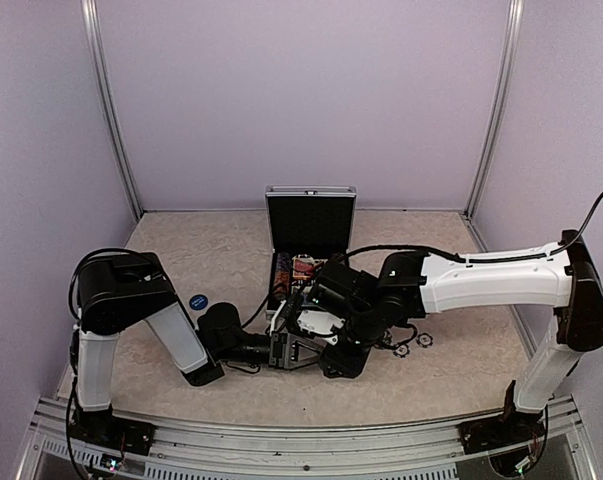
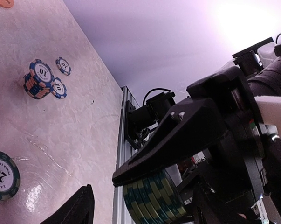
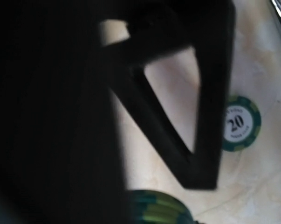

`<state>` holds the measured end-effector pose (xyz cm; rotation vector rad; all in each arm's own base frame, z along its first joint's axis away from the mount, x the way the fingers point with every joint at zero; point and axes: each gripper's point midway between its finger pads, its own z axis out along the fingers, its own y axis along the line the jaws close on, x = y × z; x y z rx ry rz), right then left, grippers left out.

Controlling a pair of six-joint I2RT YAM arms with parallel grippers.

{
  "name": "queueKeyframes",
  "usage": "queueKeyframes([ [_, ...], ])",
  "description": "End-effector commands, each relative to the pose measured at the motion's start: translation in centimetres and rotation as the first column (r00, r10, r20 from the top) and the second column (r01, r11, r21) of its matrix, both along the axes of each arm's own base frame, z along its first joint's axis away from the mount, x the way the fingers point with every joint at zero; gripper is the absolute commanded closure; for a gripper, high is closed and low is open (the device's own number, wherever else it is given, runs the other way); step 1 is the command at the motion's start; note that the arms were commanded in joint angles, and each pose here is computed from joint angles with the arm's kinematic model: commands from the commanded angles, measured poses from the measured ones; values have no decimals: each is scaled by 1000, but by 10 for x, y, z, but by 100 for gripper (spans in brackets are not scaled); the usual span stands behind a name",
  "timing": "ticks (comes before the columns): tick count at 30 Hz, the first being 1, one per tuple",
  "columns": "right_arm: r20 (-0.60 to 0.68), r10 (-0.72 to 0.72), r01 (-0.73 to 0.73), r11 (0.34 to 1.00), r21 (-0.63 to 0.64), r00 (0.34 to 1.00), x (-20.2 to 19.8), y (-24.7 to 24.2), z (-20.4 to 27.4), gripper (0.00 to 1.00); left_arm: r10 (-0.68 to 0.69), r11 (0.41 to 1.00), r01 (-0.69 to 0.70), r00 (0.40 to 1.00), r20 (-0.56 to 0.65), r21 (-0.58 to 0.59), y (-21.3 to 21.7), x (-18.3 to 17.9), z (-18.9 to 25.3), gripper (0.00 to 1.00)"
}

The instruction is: Pack up texas hold em set

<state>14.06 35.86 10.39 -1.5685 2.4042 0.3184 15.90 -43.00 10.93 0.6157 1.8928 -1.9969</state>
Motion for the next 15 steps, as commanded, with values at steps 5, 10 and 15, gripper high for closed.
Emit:
queueKeyframes([
  [5, 17, 51, -51, 998, 35, 999, -7, 12, 2, 100, -47, 999, 46, 999, -6, -20, -8, -9, 4, 50],
  [10, 30, 45, -45, 999, 23, 999, -5, 10, 0, 100, -41, 999, 41, 999, -16, 7, -9, -8, -2, 96],
  [15, 39, 35, -35, 999, 6, 999, -3, 6, -3, 100, -33, 999, 33, 999, -21, 13, -8, -8, -2, 100],
])
